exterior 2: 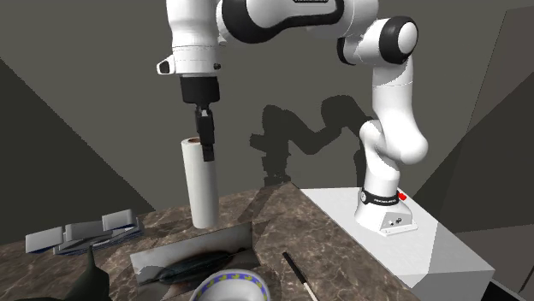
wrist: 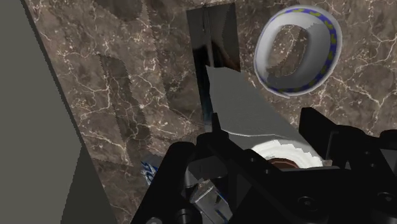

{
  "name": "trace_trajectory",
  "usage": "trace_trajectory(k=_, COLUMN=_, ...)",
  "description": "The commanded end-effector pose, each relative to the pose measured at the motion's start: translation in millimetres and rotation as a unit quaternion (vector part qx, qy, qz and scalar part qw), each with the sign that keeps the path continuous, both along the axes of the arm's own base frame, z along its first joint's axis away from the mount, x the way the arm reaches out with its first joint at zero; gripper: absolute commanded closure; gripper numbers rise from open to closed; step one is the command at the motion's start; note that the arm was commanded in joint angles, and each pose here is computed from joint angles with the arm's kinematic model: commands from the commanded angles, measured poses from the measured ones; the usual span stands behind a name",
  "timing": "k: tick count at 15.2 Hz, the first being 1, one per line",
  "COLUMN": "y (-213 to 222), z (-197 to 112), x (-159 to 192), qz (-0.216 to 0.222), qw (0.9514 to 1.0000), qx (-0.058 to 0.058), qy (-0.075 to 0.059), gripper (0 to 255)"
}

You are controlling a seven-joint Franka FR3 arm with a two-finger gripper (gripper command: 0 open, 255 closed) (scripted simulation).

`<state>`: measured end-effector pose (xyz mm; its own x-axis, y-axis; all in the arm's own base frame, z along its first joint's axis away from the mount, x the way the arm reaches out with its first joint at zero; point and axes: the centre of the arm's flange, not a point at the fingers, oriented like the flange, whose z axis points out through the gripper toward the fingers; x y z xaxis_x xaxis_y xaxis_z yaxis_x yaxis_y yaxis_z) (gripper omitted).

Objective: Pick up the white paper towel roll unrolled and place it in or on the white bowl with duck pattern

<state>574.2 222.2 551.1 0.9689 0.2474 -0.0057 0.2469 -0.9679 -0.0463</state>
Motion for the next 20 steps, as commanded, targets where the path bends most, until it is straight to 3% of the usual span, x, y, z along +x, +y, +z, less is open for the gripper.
trace_trajectory(k=1, y=21.4, z=11.9, x=-12.2, qz=-0.001, qw=1.0000, qx=0.000, qy=0.000, gripper=255)
trace_trajectory(k=13, y=148.1, z=53.8, x=-75.9, qz=-0.001, qw=1.0000, qx=0.000, qy=0.000, gripper=255)
trace_trajectory(k=20, y=148.1, z=16.9, x=-75.9, qz=-0.001, qw=1.0000, qx=0.000, qy=0.000, gripper=255)
